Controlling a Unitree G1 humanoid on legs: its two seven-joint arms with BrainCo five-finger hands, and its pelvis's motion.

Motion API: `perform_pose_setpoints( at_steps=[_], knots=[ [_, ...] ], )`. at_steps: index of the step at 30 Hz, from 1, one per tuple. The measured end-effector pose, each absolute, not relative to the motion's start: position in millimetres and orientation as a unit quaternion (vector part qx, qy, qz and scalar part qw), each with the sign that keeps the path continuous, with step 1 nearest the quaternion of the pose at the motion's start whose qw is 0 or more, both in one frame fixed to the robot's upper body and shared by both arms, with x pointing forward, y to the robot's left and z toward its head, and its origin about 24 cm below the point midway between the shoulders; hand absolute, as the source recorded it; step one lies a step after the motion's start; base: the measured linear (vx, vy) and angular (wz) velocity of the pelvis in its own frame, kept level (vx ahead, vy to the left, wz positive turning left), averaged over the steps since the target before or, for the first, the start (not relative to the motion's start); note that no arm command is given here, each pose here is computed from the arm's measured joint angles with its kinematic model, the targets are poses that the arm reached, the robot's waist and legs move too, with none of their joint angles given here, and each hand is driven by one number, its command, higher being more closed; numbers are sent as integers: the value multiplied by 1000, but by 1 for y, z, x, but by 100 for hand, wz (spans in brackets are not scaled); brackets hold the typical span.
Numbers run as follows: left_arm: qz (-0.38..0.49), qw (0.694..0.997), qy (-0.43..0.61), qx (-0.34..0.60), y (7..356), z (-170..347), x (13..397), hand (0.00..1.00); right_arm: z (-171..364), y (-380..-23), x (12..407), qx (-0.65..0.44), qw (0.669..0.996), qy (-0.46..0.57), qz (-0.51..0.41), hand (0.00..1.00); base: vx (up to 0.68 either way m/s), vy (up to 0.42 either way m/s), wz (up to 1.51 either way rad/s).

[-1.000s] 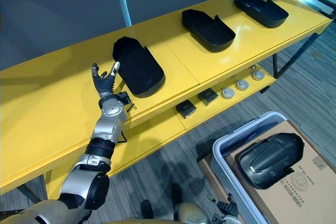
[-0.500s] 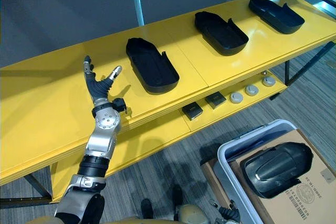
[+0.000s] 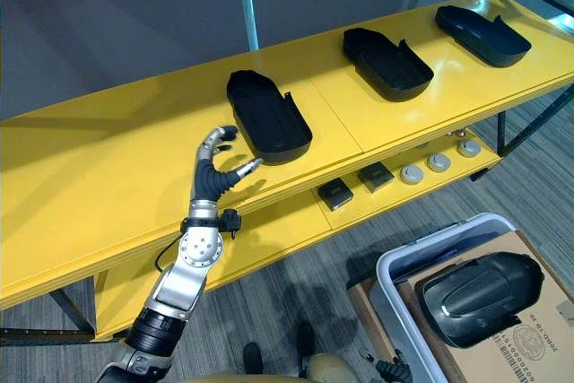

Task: Walk over and take plastic housings, then place them on the shelf

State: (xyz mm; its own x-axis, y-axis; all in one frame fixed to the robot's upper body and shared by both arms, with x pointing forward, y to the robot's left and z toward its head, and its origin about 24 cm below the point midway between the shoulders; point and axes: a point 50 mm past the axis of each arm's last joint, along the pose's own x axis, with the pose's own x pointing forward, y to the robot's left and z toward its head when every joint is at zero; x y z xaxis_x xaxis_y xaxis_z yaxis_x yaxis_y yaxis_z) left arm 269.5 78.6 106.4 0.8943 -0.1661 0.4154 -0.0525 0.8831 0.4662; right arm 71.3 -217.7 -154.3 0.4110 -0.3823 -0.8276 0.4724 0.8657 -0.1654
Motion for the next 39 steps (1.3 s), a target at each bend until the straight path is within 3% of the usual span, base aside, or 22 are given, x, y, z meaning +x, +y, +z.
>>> perform_pose_setpoints(
  at_steps=[14, 21, 30, 39],
  knots=[
    [-83, 933, -183, 300, 60, 88, 297, 100, -152, -217, 88, 54, 849, 463, -246, 0, 15, 30, -5],
    [-63, 928, -178, 321, 59, 92, 314, 100, -149, -219, 93, 60, 853, 451, -256, 0, -16, 16, -9],
    [-58, 923, -222, 309, 24, 128, 333, 100, -143, -220, 100, 59, 860, 431, -266, 0, -10, 7, -5],
    [8, 930, -218, 295, 32, 145, 348, 100, -140, -219, 103, 59, 867, 416, -267, 0, -7, 6, -7]
  ],
)
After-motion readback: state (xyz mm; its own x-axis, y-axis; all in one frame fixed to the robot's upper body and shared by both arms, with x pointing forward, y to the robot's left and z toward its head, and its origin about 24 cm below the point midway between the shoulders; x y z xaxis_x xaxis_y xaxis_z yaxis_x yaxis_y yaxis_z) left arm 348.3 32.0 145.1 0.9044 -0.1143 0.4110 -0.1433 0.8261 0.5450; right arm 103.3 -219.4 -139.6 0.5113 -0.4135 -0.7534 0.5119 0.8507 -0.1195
